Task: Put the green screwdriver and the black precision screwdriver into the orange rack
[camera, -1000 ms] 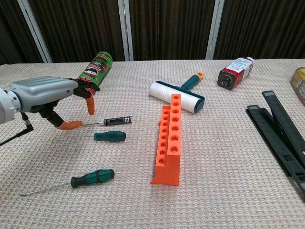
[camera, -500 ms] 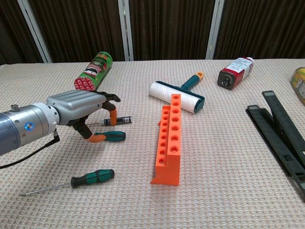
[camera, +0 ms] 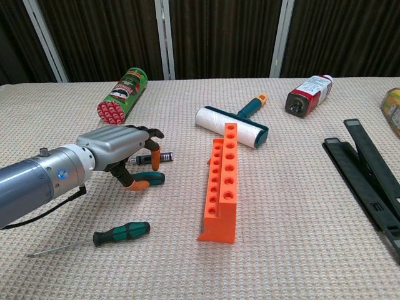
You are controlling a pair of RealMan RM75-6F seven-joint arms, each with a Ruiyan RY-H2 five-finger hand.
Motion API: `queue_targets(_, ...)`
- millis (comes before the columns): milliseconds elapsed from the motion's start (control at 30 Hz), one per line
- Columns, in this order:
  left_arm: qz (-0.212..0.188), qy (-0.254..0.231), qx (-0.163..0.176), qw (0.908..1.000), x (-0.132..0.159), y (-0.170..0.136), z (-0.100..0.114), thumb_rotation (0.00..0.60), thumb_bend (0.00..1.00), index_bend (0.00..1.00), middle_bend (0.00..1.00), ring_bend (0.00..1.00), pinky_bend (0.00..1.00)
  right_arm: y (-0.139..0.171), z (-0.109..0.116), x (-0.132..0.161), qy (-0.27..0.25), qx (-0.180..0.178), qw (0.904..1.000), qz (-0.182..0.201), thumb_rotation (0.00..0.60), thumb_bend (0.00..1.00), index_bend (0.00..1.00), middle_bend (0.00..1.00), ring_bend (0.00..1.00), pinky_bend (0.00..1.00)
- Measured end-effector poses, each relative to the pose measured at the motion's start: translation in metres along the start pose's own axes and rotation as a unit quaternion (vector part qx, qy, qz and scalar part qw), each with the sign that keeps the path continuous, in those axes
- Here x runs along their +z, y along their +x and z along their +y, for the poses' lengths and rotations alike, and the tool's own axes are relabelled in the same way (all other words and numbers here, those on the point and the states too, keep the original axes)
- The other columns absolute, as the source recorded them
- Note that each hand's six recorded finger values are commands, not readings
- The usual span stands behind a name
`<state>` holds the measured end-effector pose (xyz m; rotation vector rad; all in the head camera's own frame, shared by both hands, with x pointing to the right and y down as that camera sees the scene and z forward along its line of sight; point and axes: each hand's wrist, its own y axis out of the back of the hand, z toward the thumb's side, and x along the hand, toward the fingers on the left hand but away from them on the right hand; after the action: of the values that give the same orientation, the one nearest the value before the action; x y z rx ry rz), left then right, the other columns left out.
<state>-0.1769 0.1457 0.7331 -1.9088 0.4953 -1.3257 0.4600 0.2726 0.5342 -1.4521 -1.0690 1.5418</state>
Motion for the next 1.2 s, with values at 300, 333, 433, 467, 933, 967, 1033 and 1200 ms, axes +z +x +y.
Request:
queue_targets(300, 0.001, -0.01, 0.004, 0.9999, 0.003, 0.006, -0.003, 0.585, 0.31, 0.46, 0.04, 0.0, 0.0, 0.002, 0.002, -0.003, 0.001, -0.002, 1.0, -0.005, 0.6, 0.0, 0.0, 0.0, 0.0, 0.0)
queue_targets(333, 0.001, -0.011, 0.004, 0.9999, 0.003, 0.006, -0.003, 0.586, 0.31, 0.46, 0.04, 0.0, 0.0, 0.002, 0.002, -0.003, 0.001, -0.003, 1.0, -0.005, 0.6, 0.0, 0.0, 0.0, 0.0, 0.0)
queue_targets(433, 0.002, -0.015, 0.006, 0.9999, 0.004, 0.006, -0.002, 0.587, 0.32, 0.49, 0.05, 0.0, 0.0, 0.002, 0.003, -0.003, 0.002, -0.004, 1.0, -0.006, 0.6, 0.0, 0.0, 0.0, 0.0, 0.0)
queue_targets(467, 0.003, -0.015, 0.008, 0.9999, 0.004, 0.006, -0.002, 0.588, 0.32, 0.5, 0.05, 0.0, 0.0, 0.003, 0.003, -0.003, 0.001, -0.004, 1.0, -0.006, 0.6, 0.0, 0.0, 0.0, 0.0, 0.0)
queue_targets(933, -0.004, -0.081, 0.037, 0.996, 0.006, 0.0, 0.016, 0.586, 0.37, 0.58, 0.1, 0.0, 0.0, 0.004, 0.003, -0.002, 0.001, -0.006, 1.0, -0.004, 0.6, 0.0, 0.0, 0.0, 0.0, 0.0)
queue_targets(967, -0.007, -0.093, 0.04, 0.9948, 0.007, -0.001, 0.019, 0.587, 0.37, 0.58, 0.1, 0.0, 0.0, 0.004, 0.003, -0.002, 0.001, -0.006, 1.0, -0.004, 0.6, 0.0, 0.0, 0.0, 0.0, 0.0)
queue_targets(1033, -0.015, -0.129, 0.046, 0.9905, 0.009, -0.005, 0.03, 0.586, 0.38, 0.57, 0.11, 0.0, 0.0, 0.004, 0.003, -0.002, 0.0, -0.006, 1.0, -0.002, 0.6, 0.0, 0.0, 0.0, 0.0, 0.0)
queue_targets(1200, -0.041, -0.248, 0.065, 0.9657, 0.01, -0.016, 0.066, 0.587, 0.38, 0.57, 0.11, 0.0, 0.0, 0.003, 0.002, -0.002, -0.002, -0.005, 1.0, -0.001, 0.6, 0.0, 0.0, 0.0, 0.0, 0.0)
